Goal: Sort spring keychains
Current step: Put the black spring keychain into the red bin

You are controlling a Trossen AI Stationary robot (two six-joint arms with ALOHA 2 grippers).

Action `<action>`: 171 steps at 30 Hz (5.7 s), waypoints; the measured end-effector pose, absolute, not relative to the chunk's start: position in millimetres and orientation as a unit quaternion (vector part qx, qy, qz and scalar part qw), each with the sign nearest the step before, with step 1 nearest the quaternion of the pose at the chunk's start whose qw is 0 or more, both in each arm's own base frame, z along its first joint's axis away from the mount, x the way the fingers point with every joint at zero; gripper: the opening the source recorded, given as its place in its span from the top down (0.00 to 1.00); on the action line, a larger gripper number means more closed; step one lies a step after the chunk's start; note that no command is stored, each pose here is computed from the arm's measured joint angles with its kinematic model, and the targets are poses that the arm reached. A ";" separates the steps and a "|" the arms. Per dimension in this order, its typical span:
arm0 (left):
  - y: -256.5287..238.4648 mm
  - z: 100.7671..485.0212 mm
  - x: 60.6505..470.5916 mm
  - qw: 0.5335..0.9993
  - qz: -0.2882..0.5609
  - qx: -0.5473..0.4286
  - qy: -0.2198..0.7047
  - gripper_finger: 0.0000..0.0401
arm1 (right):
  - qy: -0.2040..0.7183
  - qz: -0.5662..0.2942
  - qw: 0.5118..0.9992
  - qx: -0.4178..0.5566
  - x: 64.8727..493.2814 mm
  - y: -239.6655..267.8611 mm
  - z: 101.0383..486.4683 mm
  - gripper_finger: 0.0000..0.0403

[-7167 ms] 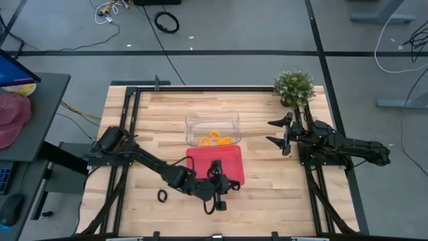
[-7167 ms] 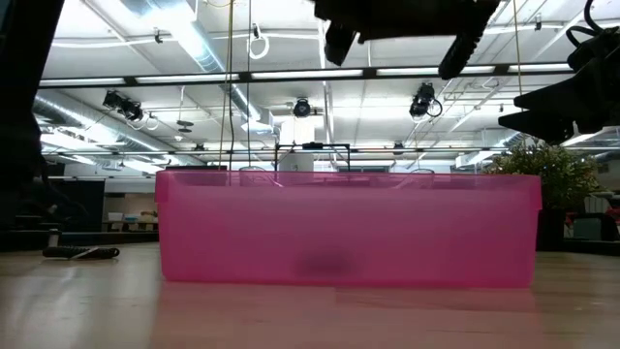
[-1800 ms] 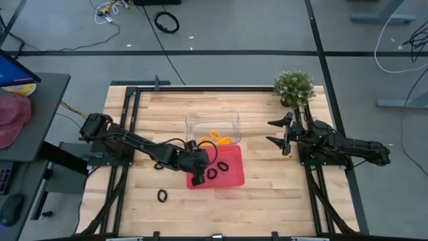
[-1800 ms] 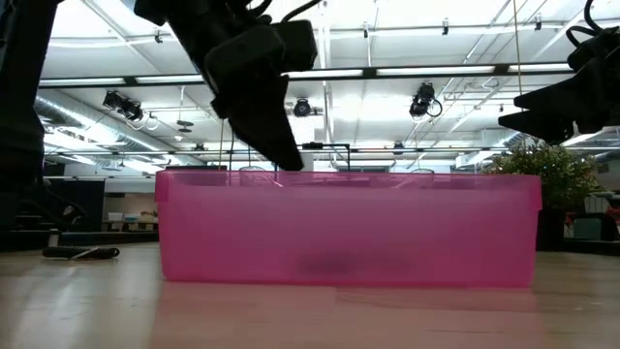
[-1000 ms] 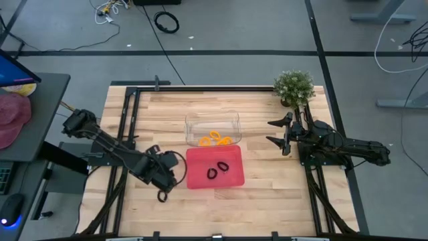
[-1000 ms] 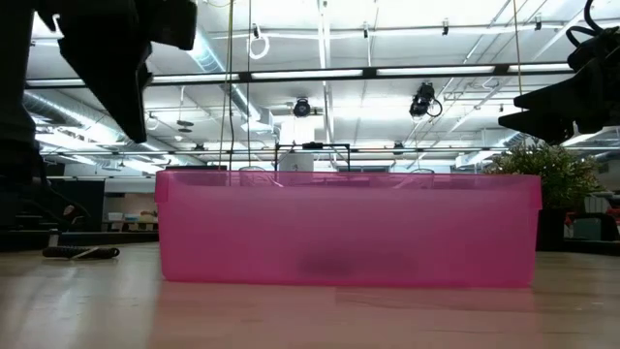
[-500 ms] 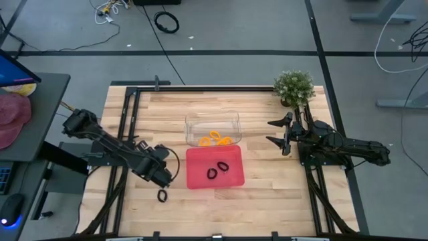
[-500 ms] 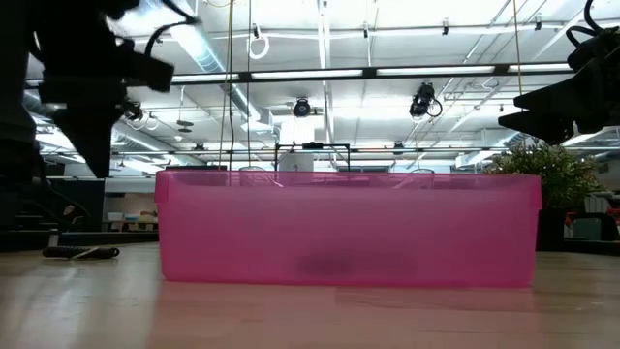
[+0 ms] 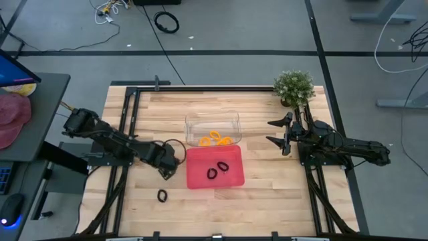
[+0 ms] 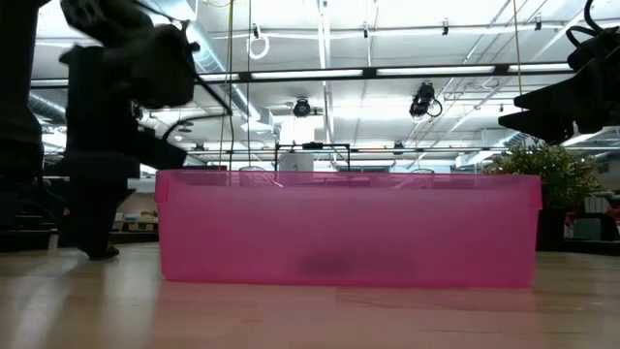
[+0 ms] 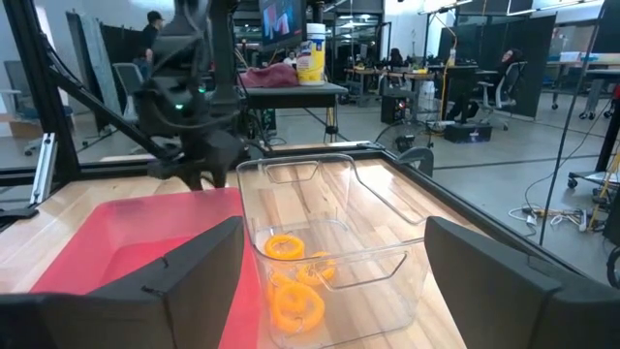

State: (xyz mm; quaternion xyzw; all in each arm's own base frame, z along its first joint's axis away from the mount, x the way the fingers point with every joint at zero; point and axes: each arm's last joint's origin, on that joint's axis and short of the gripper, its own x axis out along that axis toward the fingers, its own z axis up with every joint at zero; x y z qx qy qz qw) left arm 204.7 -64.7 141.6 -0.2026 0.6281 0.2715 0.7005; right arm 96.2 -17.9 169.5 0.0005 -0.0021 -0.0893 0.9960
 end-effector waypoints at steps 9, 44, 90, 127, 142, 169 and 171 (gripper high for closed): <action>-36.5 122.7 196.9 0.673 0.270 -0.263 0.636 0.53 | -0.002 -0.089 0.996 0.000 96.2 -17.9 169.6 0.19; -23.5 166.8 203.8 0.781 0.325 -0.148 0.513 0.95 | -0.002 -0.089 0.996 0.000 96.2 -17.9 169.5 0.19; -102.1 255.5 245.5 0.991 0.103 -0.058 0.054 0.94 | -0.002 -0.089 0.996 0.000 96.2 -17.9 169.5 0.19; -120.8 216.2 332.2 0.883 0.079 -0.004 0.462 0.95 | -0.002 -0.089 0.996 0.000 96.2 -17.9 169.5 0.19; -120.3 216.2 333.0 0.884 0.080 0.000 0.461 0.78 | -0.002 -0.089 0.996 0.000 96.2 -17.9 169.5 0.19; -130.2 229.7 320.4 0.848 0.026 -0.071 0.524 0.68 | -0.002 -0.089 0.996 0.000 96.2 -17.9 169.5 0.19; -135.4 230.4 313.9 0.834 0.033 -0.076 0.545 0.69 | -0.002 -0.089 0.996 0.000 96.2 -17.9 169.5 0.19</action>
